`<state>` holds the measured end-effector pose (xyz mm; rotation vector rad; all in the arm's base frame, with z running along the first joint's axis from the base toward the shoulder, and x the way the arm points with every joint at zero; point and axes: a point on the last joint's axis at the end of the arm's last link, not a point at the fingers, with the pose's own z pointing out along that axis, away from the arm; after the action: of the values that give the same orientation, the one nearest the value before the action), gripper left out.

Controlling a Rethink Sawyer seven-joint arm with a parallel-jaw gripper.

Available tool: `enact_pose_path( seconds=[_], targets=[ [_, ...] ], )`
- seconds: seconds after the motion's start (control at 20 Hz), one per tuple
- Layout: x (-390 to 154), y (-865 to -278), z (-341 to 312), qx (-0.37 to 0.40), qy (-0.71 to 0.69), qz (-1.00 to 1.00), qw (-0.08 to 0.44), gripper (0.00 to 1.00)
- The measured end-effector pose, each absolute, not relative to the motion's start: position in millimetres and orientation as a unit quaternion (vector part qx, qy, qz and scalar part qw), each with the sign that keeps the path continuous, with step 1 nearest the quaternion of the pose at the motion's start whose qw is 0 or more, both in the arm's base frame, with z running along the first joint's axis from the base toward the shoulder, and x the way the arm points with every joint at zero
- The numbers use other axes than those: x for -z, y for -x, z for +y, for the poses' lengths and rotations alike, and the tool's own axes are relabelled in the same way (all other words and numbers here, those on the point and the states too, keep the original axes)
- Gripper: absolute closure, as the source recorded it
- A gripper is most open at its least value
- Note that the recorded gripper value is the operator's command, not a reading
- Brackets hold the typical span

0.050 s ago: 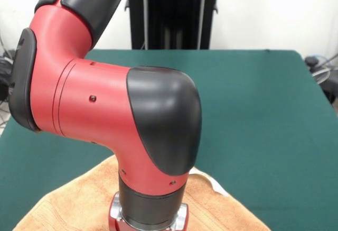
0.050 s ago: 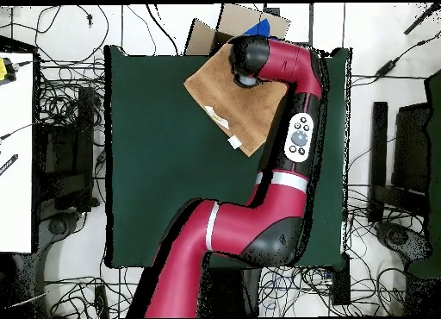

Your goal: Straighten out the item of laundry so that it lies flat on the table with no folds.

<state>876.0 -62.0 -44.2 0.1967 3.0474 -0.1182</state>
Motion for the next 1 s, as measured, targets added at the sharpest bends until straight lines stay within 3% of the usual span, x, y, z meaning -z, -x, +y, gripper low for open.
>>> enact_pose_path(
  seconds=[1.0],
  targets=[
    [48.2, -870.5, -66.8, 0.024, -0.101, 0.992, 0.073, 0.0]
  ],
)
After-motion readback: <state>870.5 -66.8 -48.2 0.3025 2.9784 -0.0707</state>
